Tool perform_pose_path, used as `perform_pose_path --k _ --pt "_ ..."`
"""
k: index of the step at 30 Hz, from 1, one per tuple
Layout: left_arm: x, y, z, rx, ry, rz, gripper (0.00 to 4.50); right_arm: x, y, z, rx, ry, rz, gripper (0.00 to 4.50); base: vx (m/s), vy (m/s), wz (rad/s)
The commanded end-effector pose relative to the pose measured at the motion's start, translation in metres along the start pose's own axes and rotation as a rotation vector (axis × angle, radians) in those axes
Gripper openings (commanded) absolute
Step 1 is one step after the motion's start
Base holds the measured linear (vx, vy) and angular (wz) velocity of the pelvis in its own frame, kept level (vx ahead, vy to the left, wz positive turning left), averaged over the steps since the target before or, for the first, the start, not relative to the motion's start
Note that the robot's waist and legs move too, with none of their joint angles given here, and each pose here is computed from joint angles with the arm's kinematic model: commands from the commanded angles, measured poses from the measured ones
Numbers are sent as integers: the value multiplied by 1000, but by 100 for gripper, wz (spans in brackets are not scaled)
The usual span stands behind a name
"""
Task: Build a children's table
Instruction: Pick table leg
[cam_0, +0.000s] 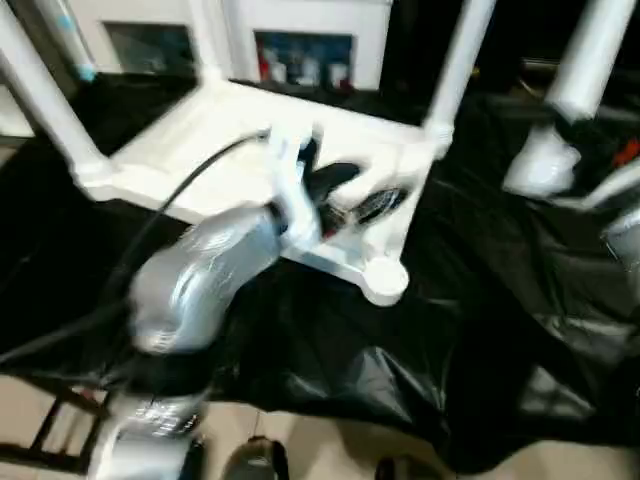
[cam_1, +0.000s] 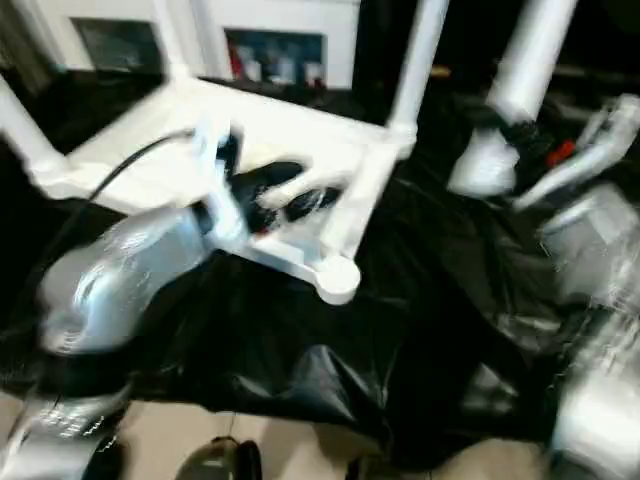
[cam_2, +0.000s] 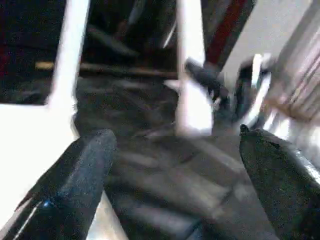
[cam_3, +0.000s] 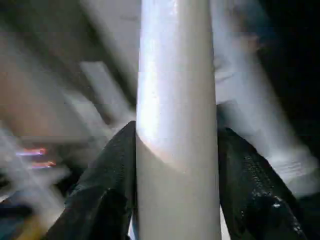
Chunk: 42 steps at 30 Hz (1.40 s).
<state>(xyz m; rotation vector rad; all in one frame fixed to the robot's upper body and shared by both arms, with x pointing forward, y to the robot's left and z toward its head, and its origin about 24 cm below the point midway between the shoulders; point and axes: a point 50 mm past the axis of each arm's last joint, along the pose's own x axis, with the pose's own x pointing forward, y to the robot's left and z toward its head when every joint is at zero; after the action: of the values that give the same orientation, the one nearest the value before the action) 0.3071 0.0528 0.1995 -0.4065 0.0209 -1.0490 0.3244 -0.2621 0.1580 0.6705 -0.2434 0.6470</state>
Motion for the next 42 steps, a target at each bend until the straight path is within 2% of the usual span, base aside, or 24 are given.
perform_pose_path --k 1,3,5,10,11,15,17,18,19,20,21,22,25,27,33,39,42 --pt "8 -4 10 -62 -51 -39 450 11 40 1 24 21 242 187 0 0 0" --pt "15 -8 17 -97 -86 -65 450 13 55 -13 38 89 315 186 0 0 0" --pt "24 -10 22 -129 -110 -82 450 16 63 -31 4 196 343 186 0 0 0" --pt "36 -15 20 -202 -77 -101 450 17 70 -60 -129 383 302 186 0 0 0" --pt "38 -14 14 -211 -49 -82 450 18 70 -70 -188 456 284 186 0 0 0" --pt "39 -13 12 -225 -43 -57 450 18 69 -79 -282 540 212 186 0 0 0" --pt "38 -10 11 -237 -39 -19 450 21 65 -83 -324 552 156 186 0 0 0" --pt "37 -7 10 -241 -37 9 413 23 64 -85 -346 558 131 186 0 0 0" --pt "36 -2 9 -249 -33 62 413 26 62 -88 -381 560 87 186 0 0 0" --pt "35 6 6 -254 -30 155 413 31 64 -95 -461 567 52 186 0 0 0" --pt "34 8 5 -252 -32 184 410 32 66 -98 -495 571 57 186 0 0 0" --pt "34 10 3 -256 -33 206 384 35 71 -103 -497 572 63 186 0 0 0" --pt "33 11 2 -265 -38 228 364 37 76 -109 -499 574 70 186 0 0 0" --pt "32 14 1 -258 -60 296 340 42 82 -120 -519 576 62 186 0 0 0" --pt "28 26 2 -247 -87 448 293 46 83 -121 -547 562 40 186 0 0 0" --pt "26 31 3 -261 -104 486 232 49 85 -121 -557 553 33 186 0 0 0" --pt "27 29 1 -271 -97 474 219 49 85 -121 -558 550 32 186 0 0 0"
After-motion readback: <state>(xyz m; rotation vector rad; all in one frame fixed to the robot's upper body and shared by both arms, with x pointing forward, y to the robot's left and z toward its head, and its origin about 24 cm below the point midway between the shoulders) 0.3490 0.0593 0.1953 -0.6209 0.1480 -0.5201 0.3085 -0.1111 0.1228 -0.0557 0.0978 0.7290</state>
